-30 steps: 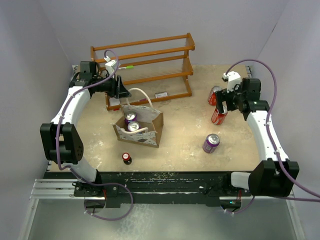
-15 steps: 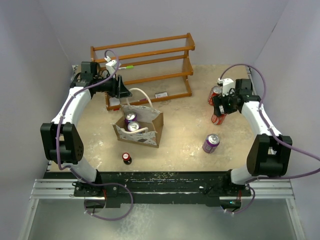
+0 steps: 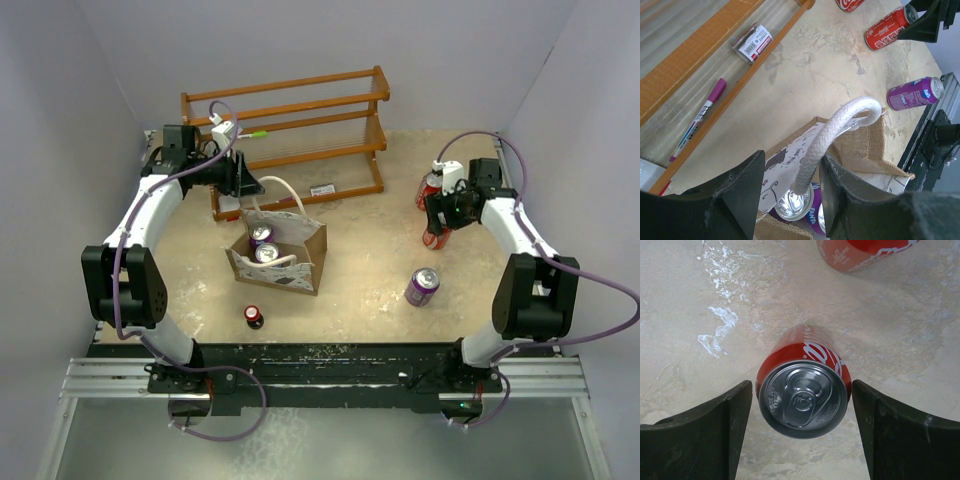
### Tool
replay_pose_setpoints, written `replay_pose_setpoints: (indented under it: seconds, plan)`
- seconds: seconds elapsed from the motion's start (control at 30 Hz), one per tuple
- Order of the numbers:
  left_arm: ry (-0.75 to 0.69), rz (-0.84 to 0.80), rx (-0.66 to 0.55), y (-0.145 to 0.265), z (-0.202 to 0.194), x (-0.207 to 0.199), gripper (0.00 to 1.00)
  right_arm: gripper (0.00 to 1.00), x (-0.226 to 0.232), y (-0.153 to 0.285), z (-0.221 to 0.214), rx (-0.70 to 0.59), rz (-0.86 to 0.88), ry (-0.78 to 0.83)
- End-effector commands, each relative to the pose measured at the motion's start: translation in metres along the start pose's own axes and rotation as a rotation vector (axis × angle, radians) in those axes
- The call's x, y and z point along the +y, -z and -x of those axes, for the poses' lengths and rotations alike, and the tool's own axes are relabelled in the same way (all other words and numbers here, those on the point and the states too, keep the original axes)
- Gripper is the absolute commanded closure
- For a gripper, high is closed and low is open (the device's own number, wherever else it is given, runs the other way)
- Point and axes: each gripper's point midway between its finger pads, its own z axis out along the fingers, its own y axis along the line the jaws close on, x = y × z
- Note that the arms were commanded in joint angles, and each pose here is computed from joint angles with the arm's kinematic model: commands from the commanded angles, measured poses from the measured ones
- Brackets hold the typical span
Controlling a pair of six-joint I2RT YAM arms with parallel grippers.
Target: Place the beverage into the canvas bag
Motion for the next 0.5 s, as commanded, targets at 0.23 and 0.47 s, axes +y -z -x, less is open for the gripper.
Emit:
replay_pose_setpoints:
  seconds: [0.23,0.47]
  plan:
    - [-0.039,-0.026,-0.035,0.001,0.011,-0.010,0.49,0.40,0.000,0.008,0.018,-0.033,0.038,0.027]
    - [-0.045,-0.028,-0.042,0.002,0.011,-0.012,0.50,0.70,0.000,0.038,0.048,-0.136,0.021,0.081]
